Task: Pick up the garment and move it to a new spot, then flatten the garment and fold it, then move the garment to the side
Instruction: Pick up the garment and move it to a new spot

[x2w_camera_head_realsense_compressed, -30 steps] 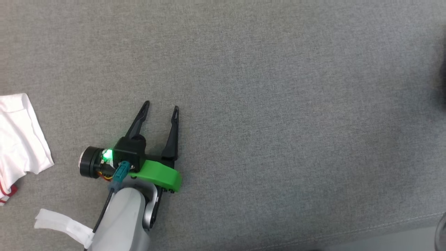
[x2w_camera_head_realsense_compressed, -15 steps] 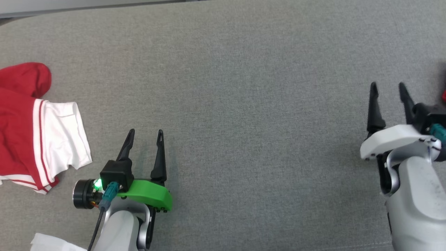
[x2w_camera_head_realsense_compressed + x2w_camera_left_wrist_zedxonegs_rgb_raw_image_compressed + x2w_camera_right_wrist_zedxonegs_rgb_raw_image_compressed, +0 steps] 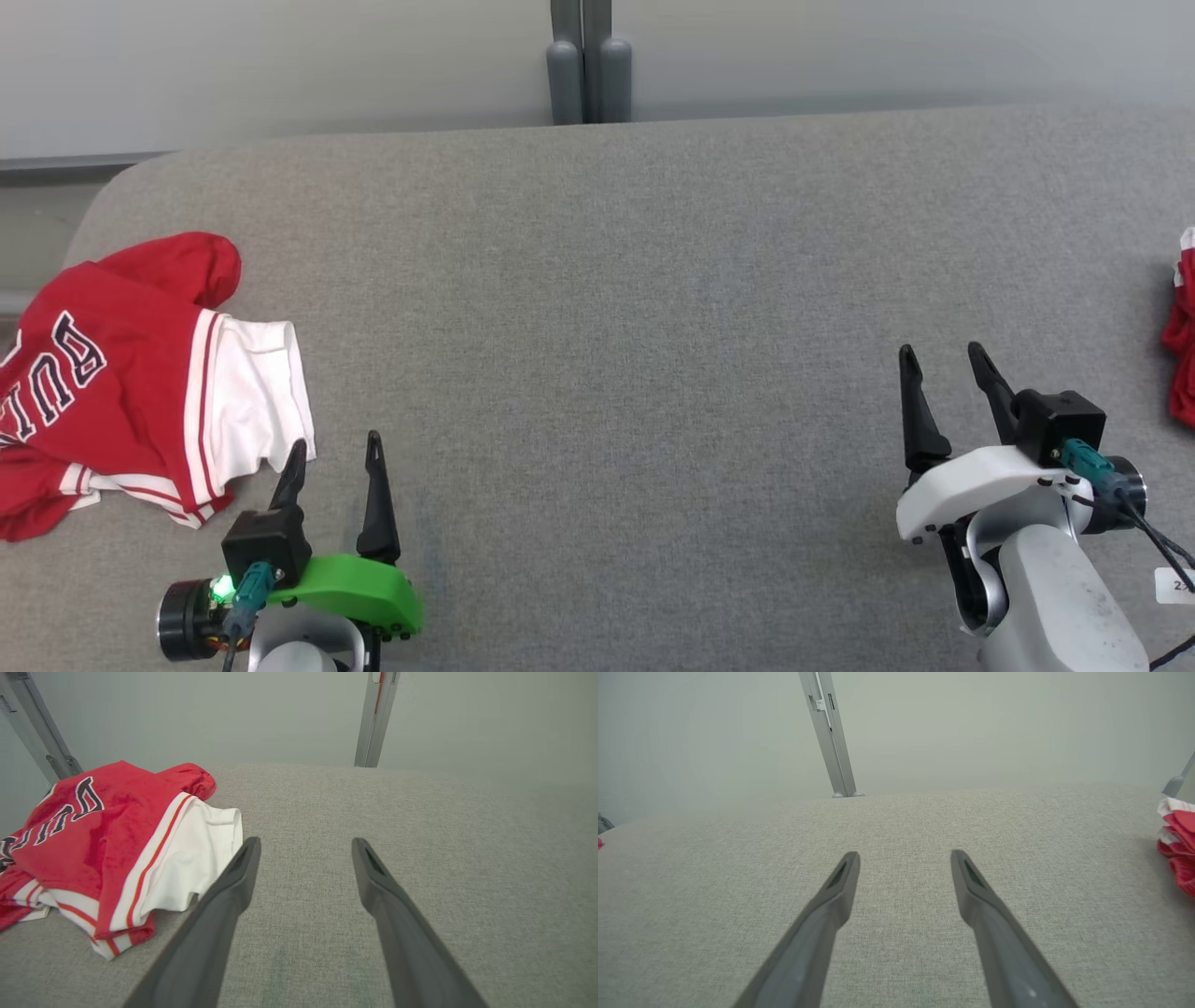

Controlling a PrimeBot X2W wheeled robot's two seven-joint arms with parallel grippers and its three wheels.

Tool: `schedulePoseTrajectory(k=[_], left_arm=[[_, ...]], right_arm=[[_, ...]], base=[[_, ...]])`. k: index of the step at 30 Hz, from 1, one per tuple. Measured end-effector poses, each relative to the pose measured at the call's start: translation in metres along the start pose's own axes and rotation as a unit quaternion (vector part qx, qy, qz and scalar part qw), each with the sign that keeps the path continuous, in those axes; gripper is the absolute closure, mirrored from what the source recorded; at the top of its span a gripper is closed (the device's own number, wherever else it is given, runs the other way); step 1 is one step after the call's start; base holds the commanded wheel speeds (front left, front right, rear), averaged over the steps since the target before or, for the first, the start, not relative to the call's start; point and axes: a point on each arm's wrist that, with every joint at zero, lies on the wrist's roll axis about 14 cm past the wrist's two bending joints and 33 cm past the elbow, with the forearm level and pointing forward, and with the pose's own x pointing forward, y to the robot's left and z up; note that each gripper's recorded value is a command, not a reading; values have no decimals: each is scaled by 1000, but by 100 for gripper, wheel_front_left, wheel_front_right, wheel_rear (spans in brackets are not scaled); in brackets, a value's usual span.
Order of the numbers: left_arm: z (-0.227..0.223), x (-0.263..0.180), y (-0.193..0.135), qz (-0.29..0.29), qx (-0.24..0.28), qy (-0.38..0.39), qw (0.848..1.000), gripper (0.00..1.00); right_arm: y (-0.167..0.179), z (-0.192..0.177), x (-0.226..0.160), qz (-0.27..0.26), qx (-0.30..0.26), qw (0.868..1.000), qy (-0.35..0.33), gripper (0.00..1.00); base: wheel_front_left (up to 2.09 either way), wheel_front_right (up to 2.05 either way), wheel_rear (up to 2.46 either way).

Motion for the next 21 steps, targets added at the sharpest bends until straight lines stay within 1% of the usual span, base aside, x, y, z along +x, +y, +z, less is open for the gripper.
schedulePoseTrajectory(k=[6,9,14,19,21], left_arm=[[9,-10,9,14,-2,-14,1000,0],[9,-10,12,19,-3,-13,1000,0],[9,-14,25,41,-4,-14,999,0],[9,-27,51,84,-13,-15,996,0],[9,-36,65,107,-15,-15,994,0]], right_arm=[[20,10,-3,26,14,999,-13,0],[24,8,-2,32,15,999,-10,0],[37,2,6,50,15,999,-3,0],[68,-6,17,91,14,996,7,0],[86,-10,21,115,15,993,11,0]], base=[[0,0,0],[0,0,0],[0,0,0],[0,0,0],[0,0,0]])
